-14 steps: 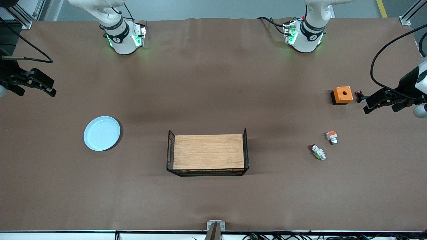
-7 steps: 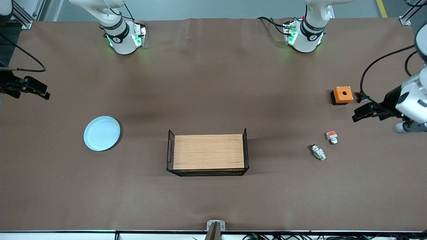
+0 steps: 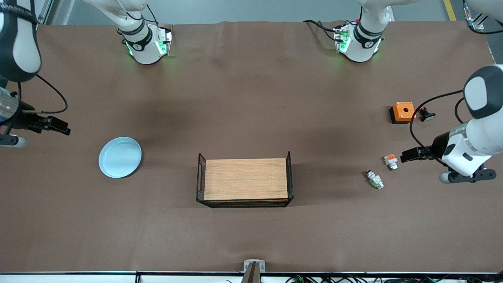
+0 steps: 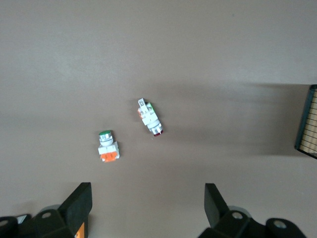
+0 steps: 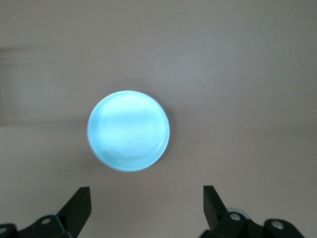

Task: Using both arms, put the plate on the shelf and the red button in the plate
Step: 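Lower the right gripper to the plate rim while the left gripper descends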

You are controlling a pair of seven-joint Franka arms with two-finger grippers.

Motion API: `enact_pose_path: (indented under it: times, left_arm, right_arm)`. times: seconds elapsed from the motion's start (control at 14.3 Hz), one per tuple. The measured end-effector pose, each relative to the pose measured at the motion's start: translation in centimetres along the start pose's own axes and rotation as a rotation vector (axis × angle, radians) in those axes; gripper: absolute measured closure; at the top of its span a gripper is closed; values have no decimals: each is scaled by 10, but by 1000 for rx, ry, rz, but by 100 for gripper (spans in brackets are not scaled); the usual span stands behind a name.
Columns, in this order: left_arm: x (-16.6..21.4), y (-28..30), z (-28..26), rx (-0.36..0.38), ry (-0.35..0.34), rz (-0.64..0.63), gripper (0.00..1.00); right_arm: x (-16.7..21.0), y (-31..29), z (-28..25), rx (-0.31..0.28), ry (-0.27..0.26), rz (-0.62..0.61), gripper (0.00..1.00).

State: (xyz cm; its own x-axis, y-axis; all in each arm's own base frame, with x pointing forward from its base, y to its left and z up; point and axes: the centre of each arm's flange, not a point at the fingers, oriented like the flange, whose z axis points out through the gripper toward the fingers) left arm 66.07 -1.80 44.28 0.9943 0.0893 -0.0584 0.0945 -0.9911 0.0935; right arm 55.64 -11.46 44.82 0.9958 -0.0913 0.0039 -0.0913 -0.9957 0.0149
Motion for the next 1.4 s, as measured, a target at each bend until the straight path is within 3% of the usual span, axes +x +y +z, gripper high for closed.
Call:
enact_pose_path:
  times: [0.35,0.63,0.91,1.19,1.4]
  left_arm:
    - [26,2,54,-14,25,-70,0]
    - [34,12,122,-11,-42,-160,0]
    - [44,7,184,-14,-59,-192,0]
    - [47,2,190,-7,-50,-215,0]
    - [44,-1,197,47,-50,-232,0]
  right_arm:
    - [-3,29,95,-1,21,31,0]
    - [10,33,167,-1,35,35,0]
    - [11,33,220,6,-4,37,0]
    - [8,32,243,12,-41,35,1]
    - [6,30,254,16,-61,33,6]
